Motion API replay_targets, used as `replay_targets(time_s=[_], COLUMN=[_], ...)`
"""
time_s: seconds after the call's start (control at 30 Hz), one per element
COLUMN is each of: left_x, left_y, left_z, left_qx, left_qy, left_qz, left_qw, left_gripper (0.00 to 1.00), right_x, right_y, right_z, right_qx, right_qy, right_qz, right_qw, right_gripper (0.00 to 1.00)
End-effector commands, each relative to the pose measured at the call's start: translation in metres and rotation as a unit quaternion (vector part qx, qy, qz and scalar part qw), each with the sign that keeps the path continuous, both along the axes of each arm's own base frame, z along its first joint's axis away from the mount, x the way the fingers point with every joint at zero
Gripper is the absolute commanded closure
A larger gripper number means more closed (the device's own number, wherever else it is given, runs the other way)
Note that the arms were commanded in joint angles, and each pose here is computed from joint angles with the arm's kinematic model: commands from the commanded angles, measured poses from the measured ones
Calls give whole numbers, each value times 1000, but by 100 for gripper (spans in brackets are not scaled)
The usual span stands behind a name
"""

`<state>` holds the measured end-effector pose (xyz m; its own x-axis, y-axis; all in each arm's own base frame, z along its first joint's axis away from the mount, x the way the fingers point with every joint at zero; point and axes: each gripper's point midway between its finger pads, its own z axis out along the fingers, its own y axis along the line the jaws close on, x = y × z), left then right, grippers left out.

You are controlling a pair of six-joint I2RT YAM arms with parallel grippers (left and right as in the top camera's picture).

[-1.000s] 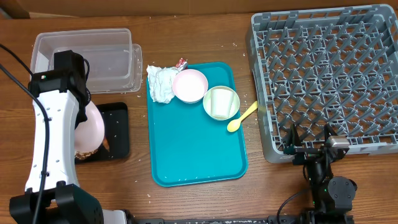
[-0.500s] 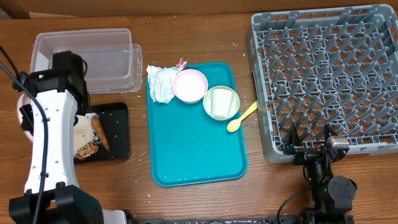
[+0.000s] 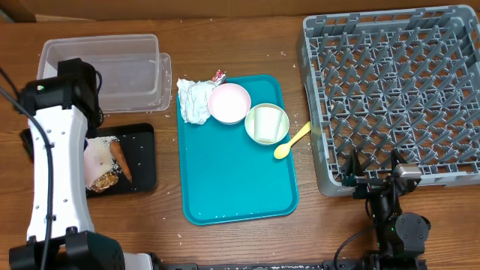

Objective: Sort waste into correct bins and load items into the dishwasher
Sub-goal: 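Carry the emptied plate right and set it on the teal tray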

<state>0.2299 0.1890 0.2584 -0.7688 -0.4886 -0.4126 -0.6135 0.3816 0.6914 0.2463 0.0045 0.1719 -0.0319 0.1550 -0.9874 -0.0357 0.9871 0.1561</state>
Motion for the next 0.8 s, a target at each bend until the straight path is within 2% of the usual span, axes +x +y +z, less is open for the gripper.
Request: replay_targets(time_s=[0.0, 0.07, 0.1, 0.13, 0.17, 0.27, 0.3, 0.37, 0.43, 0.6, 0.77], left_x=[2, 15, 25, 42, 52, 85, 92, 98, 97, 86, 66], left_y=[3, -15, -30, -56, -73, -136, -161, -199, -216, -244, -277], left_z=[32, 14, 2, -13, -20, -24, -21, -13, -14, -33, -64], left_qx=[32, -54, -117, -213, -269, -425, -468, -527, -537, -530, -551], left_qy=[-103, -139, -151, -153, -152, -159, -162, -167, -156, -100, -47], left_qz=[39, 38, 25, -19, -58, -202, -253, -315, -333, -356, -348], left_qw=[993, 988, 981, 965, 949, 868, 831, 771, 759, 763, 757], left_gripper=[96, 96, 96, 96, 96, 96, 96, 96, 96, 96, 96], right_x=[0, 0, 0, 0, 0, 0, 0, 0, 0, 0, 0], right_y=[0, 0, 0, 0, 0, 0, 0, 0, 0, 0, 0], right_z=[-1, -1, -1, -1, -1, -1, -1, -1, -1, -1, -1], right_qx=[-2, -2, -2, -2, -2, -2, -2, -2, -2, -2, -2], right_qy=[-3, -3, -3, -3, -3, -3, -3, -3, -3, -3, -3], right_qz=[1, 1, 1, 1, 1, 1, 1, 1, 1, 1, 1], right_qw=[1000, 1000, 1000, 1000, 1000, 1000, 1000, 1000, 1000, 1000, 1000], right_gripper=[0, 0, 0, 0, 0, 0, 0, 0, 0, 0, 0])
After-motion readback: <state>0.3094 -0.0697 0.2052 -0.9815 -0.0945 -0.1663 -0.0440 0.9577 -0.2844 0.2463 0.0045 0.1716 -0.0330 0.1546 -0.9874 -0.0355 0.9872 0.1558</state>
